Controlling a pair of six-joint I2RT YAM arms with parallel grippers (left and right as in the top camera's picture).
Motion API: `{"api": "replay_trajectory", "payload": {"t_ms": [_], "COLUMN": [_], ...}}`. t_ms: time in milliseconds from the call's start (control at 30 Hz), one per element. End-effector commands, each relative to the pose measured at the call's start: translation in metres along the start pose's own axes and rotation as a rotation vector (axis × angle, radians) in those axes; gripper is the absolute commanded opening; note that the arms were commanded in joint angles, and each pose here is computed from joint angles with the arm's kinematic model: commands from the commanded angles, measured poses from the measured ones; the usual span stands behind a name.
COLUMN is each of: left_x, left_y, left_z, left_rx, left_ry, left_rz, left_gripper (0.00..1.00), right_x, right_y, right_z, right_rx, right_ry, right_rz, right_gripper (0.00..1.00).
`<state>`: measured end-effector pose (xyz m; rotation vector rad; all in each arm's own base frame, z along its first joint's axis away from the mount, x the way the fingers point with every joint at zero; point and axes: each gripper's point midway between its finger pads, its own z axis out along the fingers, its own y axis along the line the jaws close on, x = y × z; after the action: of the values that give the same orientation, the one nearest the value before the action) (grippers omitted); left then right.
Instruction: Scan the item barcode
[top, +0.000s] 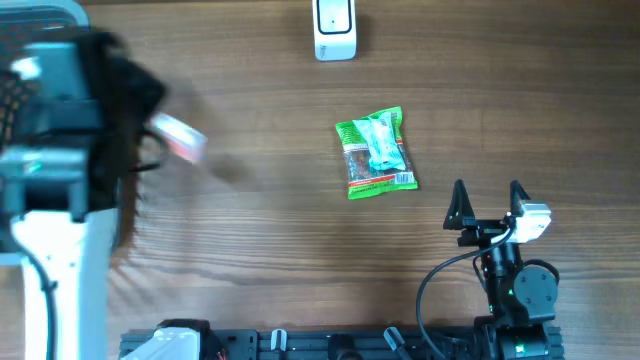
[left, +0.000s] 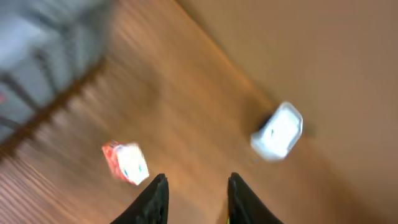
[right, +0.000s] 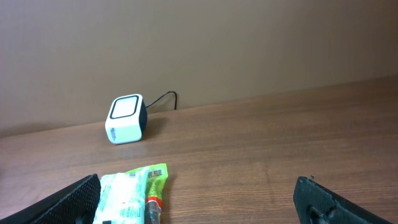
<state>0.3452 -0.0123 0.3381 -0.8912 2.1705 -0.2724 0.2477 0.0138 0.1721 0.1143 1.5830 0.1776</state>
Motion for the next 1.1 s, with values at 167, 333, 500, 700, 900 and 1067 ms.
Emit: {"api": "replay_trajectory", "payload": {"t_ms": [167, 333, 500, 700, 900, 1067], "left_x": [0.163, 0.197, 0.230, 0.275, 0.340, 0.386], "left_y": [-0.024, -0.022, -0.021, -0.020, -0.018, -0.006], "left_z": [0.084, 0.117, 0.124, 0.105, 0.100, 0.107], "left_rx": [-0.147, -0.201, -0.153, -0.105, -0.083, -0.060], "left_ry": [0.381, 0.451, 0.612, 0.815, 0.858, 0.855], "left_rz": [0.379, 0.514, 0.572, 0.600, 0.587, 0.576], "left_gripper": [0.52, 0.72, 0.73, 0.78, 0.65, 0.58], "right_x": [-0.002, -0.002, -0.002, -0.002, -0.002, -0.002], "right_y": [-0.003, -0.003, -0.003, -0.003, -0.003, -0.003], "right_z": [0.000, 0.000, 0.000, 0.000, 0.000, 0.000], "right_rx": [0.016, 0.016, 0.016, 0.016, 0.016, 0.016], "right_ry": [-0.011, -0.011, -0.011, -0.011, -0.011, -0.011], "right_rz": [0.004, 0.004, 0.004, 0.004, 0.004, 0.004], "right_gripper": [1.00, 1.00, 1.00, 1.00, 1.00, 1.00]}}
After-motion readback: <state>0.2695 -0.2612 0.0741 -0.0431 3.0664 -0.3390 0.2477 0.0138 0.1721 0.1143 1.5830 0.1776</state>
